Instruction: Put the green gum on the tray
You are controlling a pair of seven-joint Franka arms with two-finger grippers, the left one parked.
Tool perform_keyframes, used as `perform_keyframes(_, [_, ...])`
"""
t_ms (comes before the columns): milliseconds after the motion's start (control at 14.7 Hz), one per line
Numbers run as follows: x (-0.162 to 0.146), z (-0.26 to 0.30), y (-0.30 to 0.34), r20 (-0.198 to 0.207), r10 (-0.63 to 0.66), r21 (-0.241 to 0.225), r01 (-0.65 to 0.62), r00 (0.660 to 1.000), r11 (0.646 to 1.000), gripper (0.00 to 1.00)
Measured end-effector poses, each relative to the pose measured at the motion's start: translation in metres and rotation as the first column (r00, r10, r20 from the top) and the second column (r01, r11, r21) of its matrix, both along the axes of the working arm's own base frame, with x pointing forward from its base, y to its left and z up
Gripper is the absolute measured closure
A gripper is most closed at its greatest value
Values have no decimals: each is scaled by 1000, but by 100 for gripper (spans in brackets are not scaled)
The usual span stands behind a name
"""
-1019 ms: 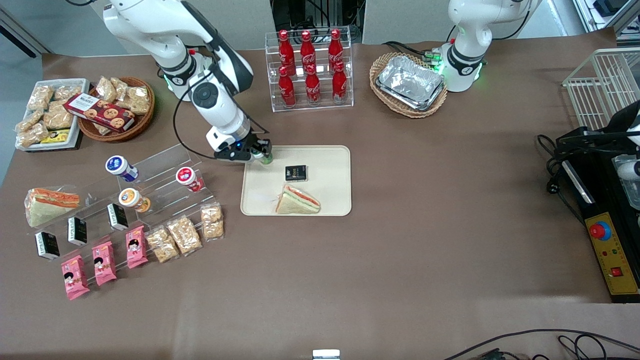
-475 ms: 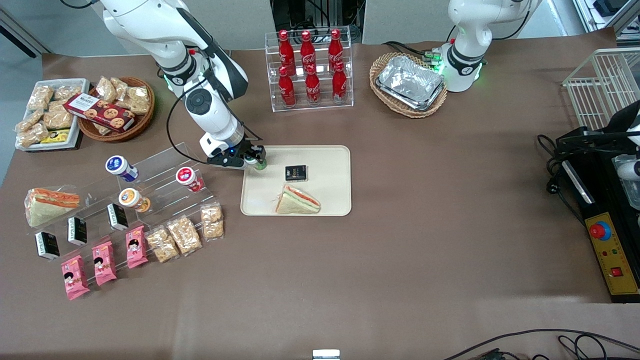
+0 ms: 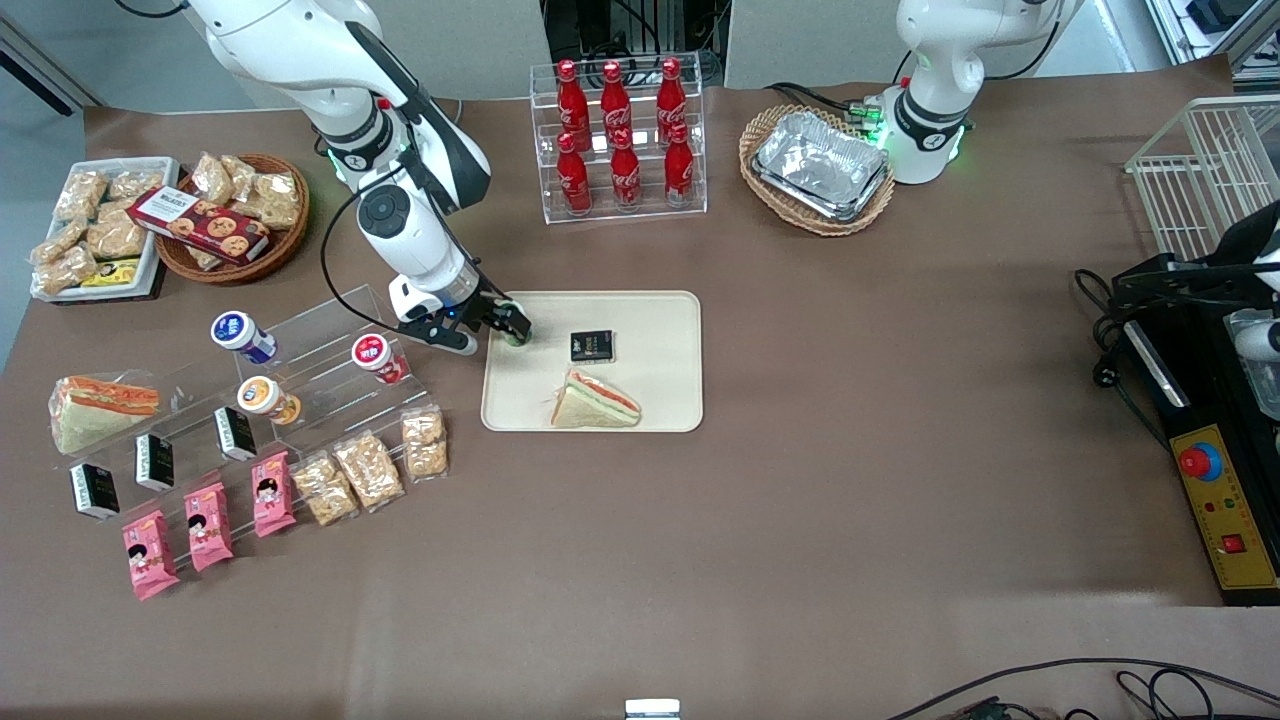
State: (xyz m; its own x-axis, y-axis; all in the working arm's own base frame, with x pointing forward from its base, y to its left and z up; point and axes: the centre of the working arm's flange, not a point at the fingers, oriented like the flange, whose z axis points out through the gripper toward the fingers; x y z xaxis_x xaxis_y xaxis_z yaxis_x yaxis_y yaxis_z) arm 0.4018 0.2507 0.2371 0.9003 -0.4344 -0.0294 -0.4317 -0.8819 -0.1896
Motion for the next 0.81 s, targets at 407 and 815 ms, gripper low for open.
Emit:
perform_keyframes(407, [36, 66, 29, -78, -68, -19, 67, 995, 998, 0])
perform_keyframes(815, [80, 206, 45, -78, -11, -61, 6, 997, 998, 0])
